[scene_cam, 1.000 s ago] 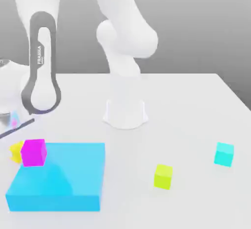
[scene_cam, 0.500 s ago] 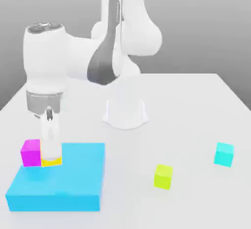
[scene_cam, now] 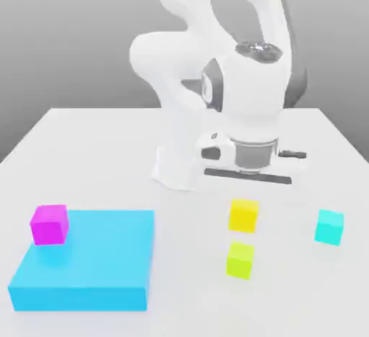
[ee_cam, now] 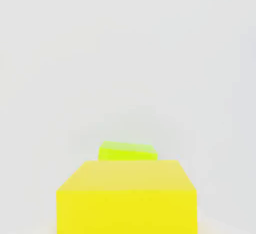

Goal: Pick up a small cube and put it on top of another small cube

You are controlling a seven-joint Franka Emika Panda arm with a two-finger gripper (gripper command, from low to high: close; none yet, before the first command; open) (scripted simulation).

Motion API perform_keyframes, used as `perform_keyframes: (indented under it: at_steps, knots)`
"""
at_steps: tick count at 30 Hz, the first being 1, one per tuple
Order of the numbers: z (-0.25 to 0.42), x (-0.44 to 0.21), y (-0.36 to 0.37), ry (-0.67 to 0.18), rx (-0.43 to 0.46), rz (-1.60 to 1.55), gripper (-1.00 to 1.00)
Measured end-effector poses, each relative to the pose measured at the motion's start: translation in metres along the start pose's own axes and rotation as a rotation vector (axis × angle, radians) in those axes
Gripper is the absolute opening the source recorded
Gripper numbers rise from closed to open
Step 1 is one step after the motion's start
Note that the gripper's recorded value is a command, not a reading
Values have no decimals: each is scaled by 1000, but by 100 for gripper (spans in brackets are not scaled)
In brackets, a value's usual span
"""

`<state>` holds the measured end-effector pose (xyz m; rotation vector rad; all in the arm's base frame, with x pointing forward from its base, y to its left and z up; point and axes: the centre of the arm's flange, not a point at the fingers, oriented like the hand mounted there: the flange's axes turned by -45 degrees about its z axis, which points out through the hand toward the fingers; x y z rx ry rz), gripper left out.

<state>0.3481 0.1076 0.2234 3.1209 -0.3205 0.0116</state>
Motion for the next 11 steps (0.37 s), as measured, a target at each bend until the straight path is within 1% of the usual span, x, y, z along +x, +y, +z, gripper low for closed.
perform_keyframes:
  at_steps: [7,8,11]
  knots:
    - [41,-2,0,-3,2,-1,-100]
    - [48,-3,0,-5,3,-4,100]
    - [48,-3,0,-5,3,-4,100]
